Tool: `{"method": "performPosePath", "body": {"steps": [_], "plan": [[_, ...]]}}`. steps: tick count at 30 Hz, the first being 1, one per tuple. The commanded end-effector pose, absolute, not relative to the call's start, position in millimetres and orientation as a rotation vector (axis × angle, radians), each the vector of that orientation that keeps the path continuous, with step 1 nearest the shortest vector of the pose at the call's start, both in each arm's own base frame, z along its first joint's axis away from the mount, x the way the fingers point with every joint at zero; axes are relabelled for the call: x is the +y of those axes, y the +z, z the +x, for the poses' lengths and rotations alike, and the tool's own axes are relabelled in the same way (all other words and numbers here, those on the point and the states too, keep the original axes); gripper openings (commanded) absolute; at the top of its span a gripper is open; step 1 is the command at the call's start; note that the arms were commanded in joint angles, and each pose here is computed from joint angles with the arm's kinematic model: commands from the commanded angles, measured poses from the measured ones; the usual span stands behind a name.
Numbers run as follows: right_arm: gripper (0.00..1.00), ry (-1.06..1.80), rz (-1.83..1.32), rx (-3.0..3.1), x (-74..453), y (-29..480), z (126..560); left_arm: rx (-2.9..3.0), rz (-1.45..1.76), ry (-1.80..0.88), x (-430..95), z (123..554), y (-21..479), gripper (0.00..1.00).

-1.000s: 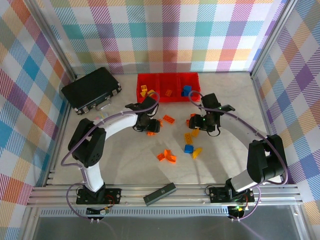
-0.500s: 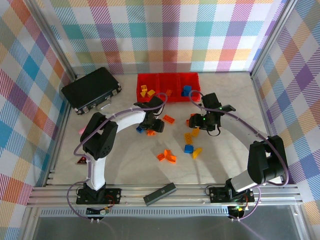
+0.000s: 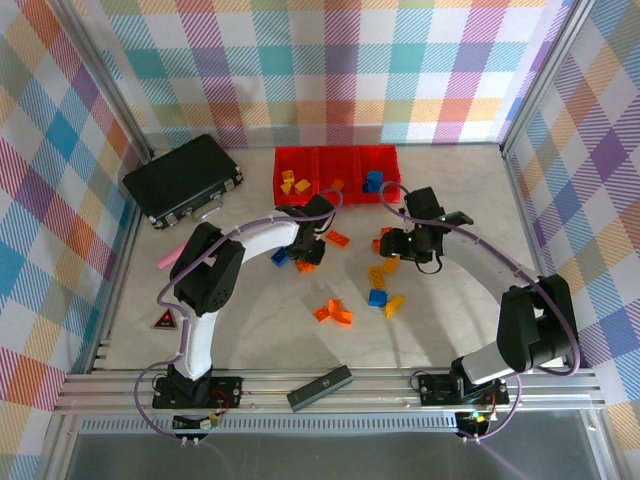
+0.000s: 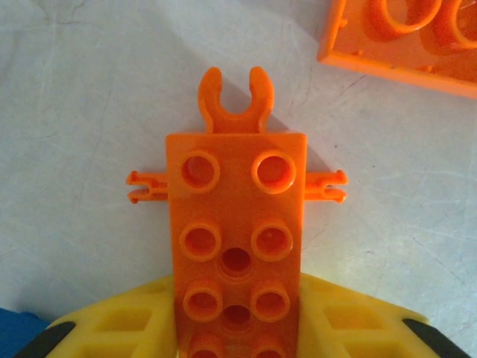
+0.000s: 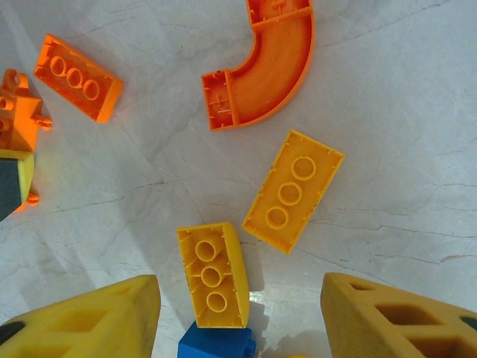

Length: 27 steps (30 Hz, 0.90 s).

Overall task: Sort the legos into containers by color
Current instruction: Pick up the lego from the center of the table, then place the lego in the container.

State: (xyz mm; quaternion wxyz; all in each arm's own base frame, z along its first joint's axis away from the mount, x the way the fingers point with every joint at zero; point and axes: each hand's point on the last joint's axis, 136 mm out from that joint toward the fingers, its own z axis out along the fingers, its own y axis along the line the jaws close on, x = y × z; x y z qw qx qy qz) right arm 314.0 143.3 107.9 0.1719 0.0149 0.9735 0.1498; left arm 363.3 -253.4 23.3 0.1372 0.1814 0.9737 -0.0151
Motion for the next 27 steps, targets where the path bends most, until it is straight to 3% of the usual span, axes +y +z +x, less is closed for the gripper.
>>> {"method": "performPosePath", "body": {"steps": [1,7,15,27], "plan": [[0.59,0.396,0.057,2.765,134,110,308,2.813,0.562,-0.019,-256,360,27,0.33],[0.6,0.367,0.06,2.729,127,120,304,2.701,0.544,-0.09,-267,374,72,0.31],[0.6,0.339,0.082,2.637,116,140,301,2.513,0.454,-0.074,-282,426,129,0.32],[0.62,0.386,0.156,2.521,107,162,284,2.38,0.267,-0.097,-310,514,132,0.32]]}}
